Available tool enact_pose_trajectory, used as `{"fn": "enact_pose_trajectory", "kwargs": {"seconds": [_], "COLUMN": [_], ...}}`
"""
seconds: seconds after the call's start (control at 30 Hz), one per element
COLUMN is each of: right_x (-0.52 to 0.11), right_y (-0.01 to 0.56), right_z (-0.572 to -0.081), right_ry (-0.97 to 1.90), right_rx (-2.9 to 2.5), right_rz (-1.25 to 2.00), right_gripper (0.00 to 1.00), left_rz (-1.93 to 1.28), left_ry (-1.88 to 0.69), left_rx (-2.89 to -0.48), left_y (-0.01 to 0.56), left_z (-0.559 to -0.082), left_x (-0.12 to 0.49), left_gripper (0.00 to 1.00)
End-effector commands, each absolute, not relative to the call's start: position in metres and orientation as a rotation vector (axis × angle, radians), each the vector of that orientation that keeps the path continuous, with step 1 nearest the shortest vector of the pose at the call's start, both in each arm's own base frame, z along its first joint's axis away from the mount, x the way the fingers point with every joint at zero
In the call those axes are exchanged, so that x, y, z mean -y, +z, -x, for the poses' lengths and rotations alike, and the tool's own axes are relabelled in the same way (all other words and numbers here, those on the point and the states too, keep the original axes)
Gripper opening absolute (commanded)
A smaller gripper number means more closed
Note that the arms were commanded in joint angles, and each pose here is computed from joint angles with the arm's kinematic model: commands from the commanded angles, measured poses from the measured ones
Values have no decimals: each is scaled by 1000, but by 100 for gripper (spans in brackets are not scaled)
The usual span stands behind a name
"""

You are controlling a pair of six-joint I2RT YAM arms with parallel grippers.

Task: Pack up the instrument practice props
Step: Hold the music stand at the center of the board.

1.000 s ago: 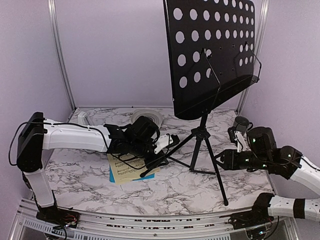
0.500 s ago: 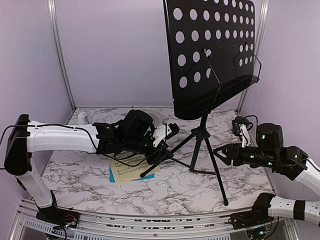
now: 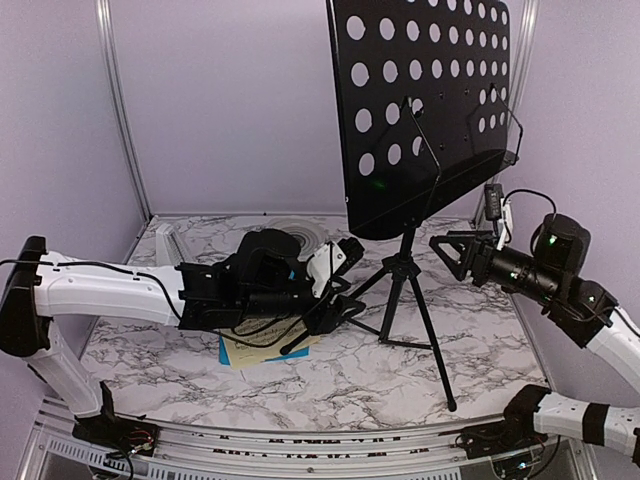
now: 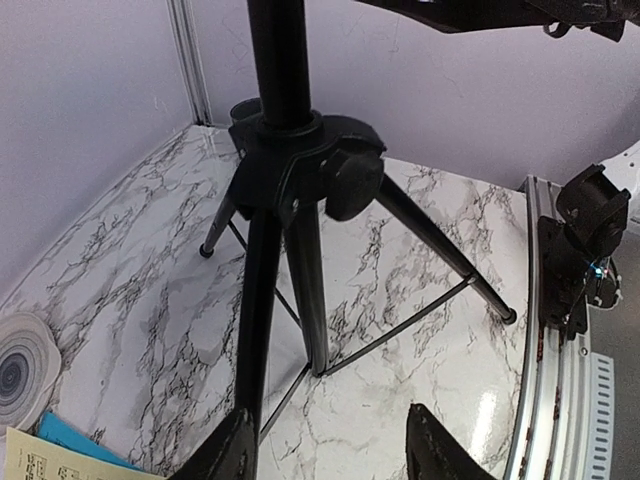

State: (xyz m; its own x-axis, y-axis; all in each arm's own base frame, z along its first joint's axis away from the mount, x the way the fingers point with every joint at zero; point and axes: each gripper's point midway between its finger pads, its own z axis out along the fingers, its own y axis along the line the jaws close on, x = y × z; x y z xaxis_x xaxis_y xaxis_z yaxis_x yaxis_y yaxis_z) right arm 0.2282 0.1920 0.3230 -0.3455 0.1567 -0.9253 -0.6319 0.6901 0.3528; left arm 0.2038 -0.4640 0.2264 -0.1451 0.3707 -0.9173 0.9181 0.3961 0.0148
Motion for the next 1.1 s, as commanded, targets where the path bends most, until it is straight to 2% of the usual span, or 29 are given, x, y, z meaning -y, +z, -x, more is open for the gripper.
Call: {"fn": "enact_pose_trajectory", "kwargs": {"seconds": [0.0,0.17,0.37,0.6,0.77,1.07], "right_x": [-211,-225,-230,-233,-237,-247], "right_y": [363,370,367,368,367,367], "right_z": [-236,-247,-253,-242,-242,-250], "right_ry": [889,888,892,902,911,920], "right_rx": [-1521,-1424,-1341,-1221,-1192,-1175], "right_rz": [499,574,590,641,666,692], "right_gripper": [72,73,68,46,40,17], "left_rz": [-1014,-892,-776,-679,-515,-266], "left_ry": [-799,-904,-1034,-1126,-1217,-1441], "left_rx": [-1633,-1633,-1646,-1646,-1687,-1808], "left_y": [250,262,261,260,258,250], "left_z": [-193,-185,-178,-177,-185,-188], "left_x": [485,493,499,506,509,521], "left_gripper": [54,59,68,71,68,67]}}
